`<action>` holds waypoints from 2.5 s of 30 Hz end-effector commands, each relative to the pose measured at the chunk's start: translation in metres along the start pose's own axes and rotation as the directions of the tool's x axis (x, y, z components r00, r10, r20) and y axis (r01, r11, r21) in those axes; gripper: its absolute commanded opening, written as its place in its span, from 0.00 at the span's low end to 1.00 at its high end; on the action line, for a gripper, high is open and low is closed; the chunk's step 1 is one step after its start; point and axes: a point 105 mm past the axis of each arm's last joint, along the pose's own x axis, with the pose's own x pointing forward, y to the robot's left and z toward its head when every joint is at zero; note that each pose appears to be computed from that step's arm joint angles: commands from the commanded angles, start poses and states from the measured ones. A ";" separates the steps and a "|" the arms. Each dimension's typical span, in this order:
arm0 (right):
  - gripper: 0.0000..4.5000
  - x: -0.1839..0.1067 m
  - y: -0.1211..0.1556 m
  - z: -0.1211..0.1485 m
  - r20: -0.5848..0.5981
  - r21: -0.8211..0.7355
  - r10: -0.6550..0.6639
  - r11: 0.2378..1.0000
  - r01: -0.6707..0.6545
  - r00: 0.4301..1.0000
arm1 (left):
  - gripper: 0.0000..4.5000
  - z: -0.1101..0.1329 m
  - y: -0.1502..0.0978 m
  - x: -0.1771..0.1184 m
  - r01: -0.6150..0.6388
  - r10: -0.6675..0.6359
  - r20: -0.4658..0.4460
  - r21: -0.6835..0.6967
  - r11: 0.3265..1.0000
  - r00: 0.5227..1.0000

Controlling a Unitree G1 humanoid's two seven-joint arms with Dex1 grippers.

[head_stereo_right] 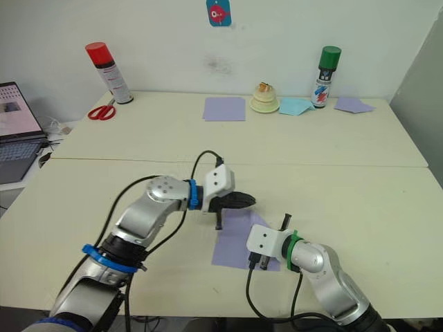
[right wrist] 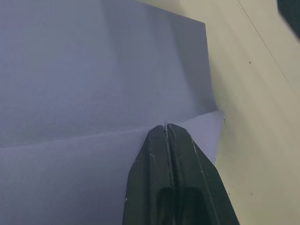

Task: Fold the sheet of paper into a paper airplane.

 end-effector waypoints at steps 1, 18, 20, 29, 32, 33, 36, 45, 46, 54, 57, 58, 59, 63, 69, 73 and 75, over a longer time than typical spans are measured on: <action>0.01 0.003 0.018 -0.023 -0.090 0.038 0.064 0.997 -0.060 0.994 | 0.00 -0.004 -0.004 0.009 0.005 -0.005 0.012 0.028 1.000 1.000; 0.01 0.002 0.019 -0.024 -0.095 0.039 0.071 0.997 -0.068 0.993 | 0.00 -0.036 -0.012 0.025 0.024 -0.025 -0.028 -0.025 0.999 0.999; 0.01 0.001 0.019 -0.025 -0.096 0.039 0.072 0.997 -0.069 0.993 | 0.00 -0.038 -0.012 0.026 0.028 -0.029 -0.039 -0.026 0.999 0.999; 0.01 0.000 0.020 -0.024 -0.096 0.036 0.076 0.997 -0.072 0.993 | 0.00 -0.054 -0.018 0.032 0.050 -0.055 -0.104 -0.048 0.998 0.993; 0.01 0.000 0.020 -0.024 -0.095 0.036 0.076 0.997 -0.073 0.993 | 0.00 -0.062 -0.022 0.030 0.068 -0.077 -0.133 -0.069 0.995 0.988; 0.01 0.000 0.020 -0.024 -0.094 0.037 0.076 0.997 -0.073 0.993 | 0.00 -0.064 -0.023 0.030 0.070 -0.080 -0.142 -0.073 0.995 0.987; 0.01 -0.001 0.022 -0.024 -0.090 0.043 0.084 0.996 -0.080 0.992 | 0.00 -0.067 -0.025 0.030 0.073 -0.085 -0.158 -0.084 0.994 0.984; 0.20 -0.006 0.016 -0.020 -0.071 0.080 0.059 0.995 -0.054 0.996 | 0.00 -0.073 -0.031 0.032 0.080 -0.098 -0.167 -0.112 0.990 0.981; 0.27 -0.008 0.014 -0.018 -0.063 0.064 0.052 0.997 -0.048 0.997 | 0.00 -0.073 -0.032 0.031 0.081 -0.100 -0.169 -0.113 0.990 0.981; 0.39 -0.041 0.001 0.004 0.030 0.081 0.005 0.997 -0.007 1.000 | 0.00 -0.076 -0.035 0.030 0.084 -0.105 -0.175 -0.121 0.989 0.979; 0.39 -0.051 -0.010 0.018 0.102 0.130 -0.032 0.991 0.019 0.994 | 0.00 -0.078 -0.037 0.030 0.090 -0.111 -0.178 -0.122 0.988 0.978; 0.39 -0.054 -0.016 0.024 0.136 0.146 -0.044 0.989 0.024 0.990 | 0.00 -0.078 -0.038 0.030 0.093 -0.114 -0.178 -0.122 0.988 0.977; 0.39 -0.057 -0.023 0.029 0.160 0.157 -0.062 0.987 0.037 0.985 | 0.00 -0.078 -0.039 0.030 0.095 -0.116 -0.179 -0.123 0.988 0.977; 0.39 -0.062 -0.040 0.034 0.194 0.234 -0.112 0.970 0.065 0.975 | 0.00 -0.079 -0.039 0.032 0.098 -0.120 -0.179 -0.124 0.987 0.976; 0.01 -0.038 -0.048 0.011 0.080 0.353 -0.094 0.934 0.061 0.992 | 0.00 -0.079 -0.039 0.033 0.101 -0.122 -0.183 -0.124 0.987 0.976; 0.00 -0.024 -0.039 0.005 0.045 0.353 -0.035 0.935 0.016 0.998 | 0.00 -0.080 -0.041 0.033 0.104 -0.126 -0.185 -0.125 0.987 0.975; 0.00 -0.020 -0.037 0.002 0.032 0.355 -0.026 0.935 0.013 0.999 | 0.00 -0.080 -0.042 0.033 0.104 -0.126 -0.186 -0.125 0.987 0.974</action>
